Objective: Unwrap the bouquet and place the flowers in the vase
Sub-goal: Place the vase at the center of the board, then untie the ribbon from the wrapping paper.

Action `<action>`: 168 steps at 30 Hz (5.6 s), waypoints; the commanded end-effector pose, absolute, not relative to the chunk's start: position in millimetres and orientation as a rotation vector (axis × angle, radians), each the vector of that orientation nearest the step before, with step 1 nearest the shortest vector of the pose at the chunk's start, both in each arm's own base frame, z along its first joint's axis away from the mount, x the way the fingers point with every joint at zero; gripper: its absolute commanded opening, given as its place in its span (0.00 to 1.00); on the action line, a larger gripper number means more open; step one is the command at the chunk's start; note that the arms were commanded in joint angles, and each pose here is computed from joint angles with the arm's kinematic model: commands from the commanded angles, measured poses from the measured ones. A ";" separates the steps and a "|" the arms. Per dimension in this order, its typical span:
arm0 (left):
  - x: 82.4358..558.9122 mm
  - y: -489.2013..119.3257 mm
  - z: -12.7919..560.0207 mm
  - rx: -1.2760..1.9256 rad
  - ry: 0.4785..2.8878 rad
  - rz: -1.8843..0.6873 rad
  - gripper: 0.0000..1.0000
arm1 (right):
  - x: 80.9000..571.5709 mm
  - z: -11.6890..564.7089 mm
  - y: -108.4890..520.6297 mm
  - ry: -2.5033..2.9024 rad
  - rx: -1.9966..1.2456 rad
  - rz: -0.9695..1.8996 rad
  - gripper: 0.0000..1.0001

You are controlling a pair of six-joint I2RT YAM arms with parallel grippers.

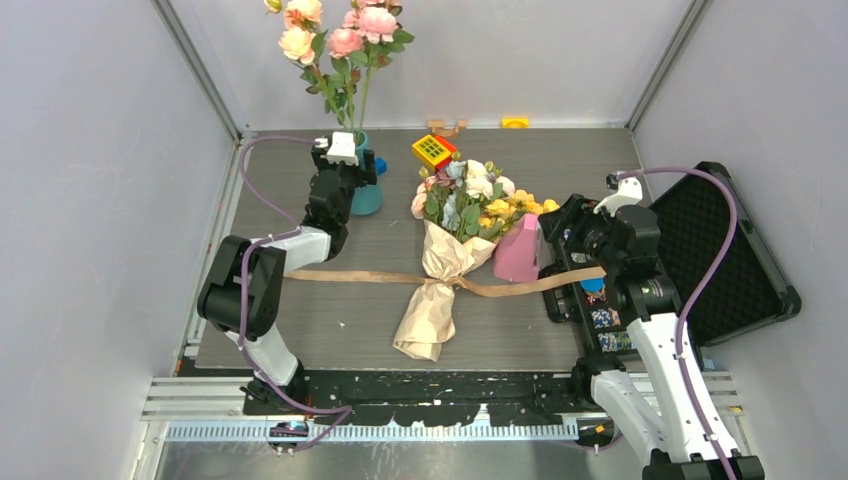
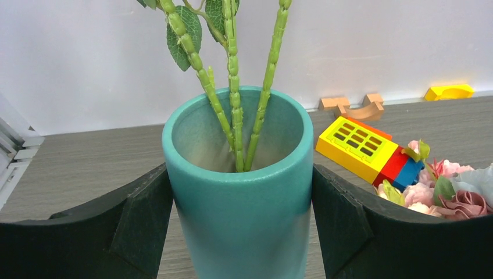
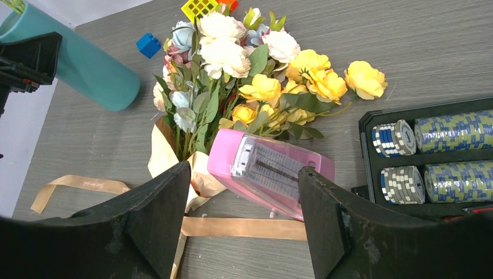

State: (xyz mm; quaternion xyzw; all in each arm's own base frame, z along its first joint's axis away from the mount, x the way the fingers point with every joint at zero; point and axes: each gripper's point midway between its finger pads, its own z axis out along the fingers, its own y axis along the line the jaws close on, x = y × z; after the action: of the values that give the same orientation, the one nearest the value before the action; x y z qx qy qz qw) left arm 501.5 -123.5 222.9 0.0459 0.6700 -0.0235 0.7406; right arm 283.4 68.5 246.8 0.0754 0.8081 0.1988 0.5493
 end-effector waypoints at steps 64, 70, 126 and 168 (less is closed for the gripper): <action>448.1 -100.6 246.6 0.024 1.230 0.027 0.24 | 284.7 265.2 70.2 1.814 0.149 0.483 0.73; 449.7 -100.6 246.1 0.026 1.230 0.030 0.36 | 285.4 264.1 69.8 1.817 0.151 0.481 0.73; 418.7 -83.3 252.5 -0.025 1.308 0.031 1.00 | 284.8 266.7 69.5 1.813 0.147 0.478 0.78; 198.4 -272.7 130.1 0.005 2.242 -0.867 0.82 | 236.1 233.2 215.6 2.135 -0.252 0.650 0.50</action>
State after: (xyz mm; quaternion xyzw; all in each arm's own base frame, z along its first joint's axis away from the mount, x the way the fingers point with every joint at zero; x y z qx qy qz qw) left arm 188.5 -256.4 120.5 0.0507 0.8868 -0.2953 0.3518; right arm 222.8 194.3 232.8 -0.0767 0.8658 0.2958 0.3962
